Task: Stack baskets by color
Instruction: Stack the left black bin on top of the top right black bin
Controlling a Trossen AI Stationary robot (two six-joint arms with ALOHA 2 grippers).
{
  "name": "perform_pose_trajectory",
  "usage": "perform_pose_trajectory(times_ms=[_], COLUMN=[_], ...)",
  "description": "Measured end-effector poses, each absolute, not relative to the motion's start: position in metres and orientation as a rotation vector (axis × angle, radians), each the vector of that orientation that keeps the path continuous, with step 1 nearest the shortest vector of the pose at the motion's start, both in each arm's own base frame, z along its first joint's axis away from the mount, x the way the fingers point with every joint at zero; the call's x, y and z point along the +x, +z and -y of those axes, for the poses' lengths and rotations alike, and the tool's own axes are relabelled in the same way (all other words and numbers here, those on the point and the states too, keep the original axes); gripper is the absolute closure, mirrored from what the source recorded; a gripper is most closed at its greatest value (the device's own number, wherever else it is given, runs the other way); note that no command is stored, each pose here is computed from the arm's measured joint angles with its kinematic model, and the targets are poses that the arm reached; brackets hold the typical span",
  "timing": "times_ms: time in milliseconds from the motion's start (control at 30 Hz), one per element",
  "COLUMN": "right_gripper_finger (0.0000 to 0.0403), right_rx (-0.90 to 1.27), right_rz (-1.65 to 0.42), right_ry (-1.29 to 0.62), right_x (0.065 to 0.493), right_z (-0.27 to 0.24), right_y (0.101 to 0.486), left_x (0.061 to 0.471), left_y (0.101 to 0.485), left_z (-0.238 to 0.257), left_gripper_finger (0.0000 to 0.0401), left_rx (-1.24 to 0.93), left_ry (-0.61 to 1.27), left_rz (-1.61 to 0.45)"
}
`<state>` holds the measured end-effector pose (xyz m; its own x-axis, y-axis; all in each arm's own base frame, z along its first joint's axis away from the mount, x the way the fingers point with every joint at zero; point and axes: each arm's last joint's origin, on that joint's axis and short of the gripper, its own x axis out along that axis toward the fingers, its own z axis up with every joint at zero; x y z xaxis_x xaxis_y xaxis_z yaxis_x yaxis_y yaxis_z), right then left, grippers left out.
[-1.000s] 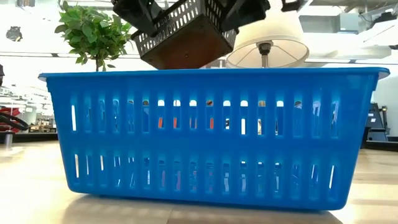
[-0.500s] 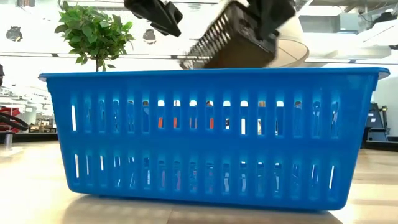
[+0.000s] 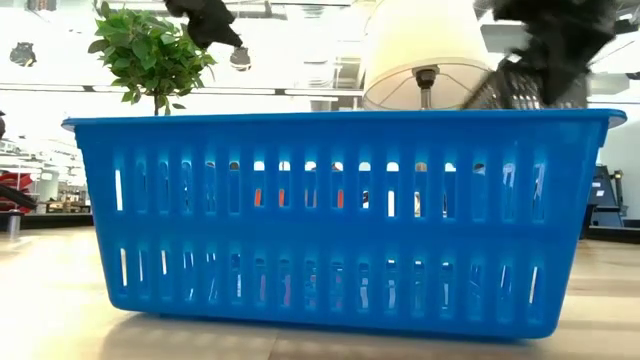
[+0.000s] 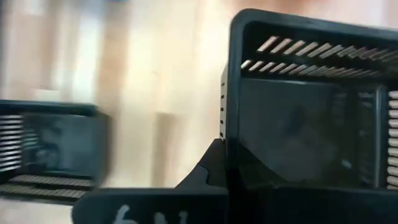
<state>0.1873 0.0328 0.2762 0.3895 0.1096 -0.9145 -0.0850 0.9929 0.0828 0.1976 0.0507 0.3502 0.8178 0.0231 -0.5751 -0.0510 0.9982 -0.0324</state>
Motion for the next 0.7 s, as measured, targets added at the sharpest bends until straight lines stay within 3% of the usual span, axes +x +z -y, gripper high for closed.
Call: perform_pose_trajectory(times_ms=[333,700], right_gripper_finger=[0.0402,0.0402], right_rx=[-0.017,-0.196], right_rz=[-1.138,-1.210], right_ry=[-0.135,-0.225], right_x=[0.134,0.124], right_z=[-0.015,0.018], right_y=[0.258,0.259], left_x=[0.172,0.173], left_y=[0.327,0.303], left_z=[-0.049,-0.051], left_gripper_finger=[0.0166,0.0166], left_rx=[-0.151,-0.233], left_ry=[0.123,0.172], left_rz=[-0.189,-0.153])
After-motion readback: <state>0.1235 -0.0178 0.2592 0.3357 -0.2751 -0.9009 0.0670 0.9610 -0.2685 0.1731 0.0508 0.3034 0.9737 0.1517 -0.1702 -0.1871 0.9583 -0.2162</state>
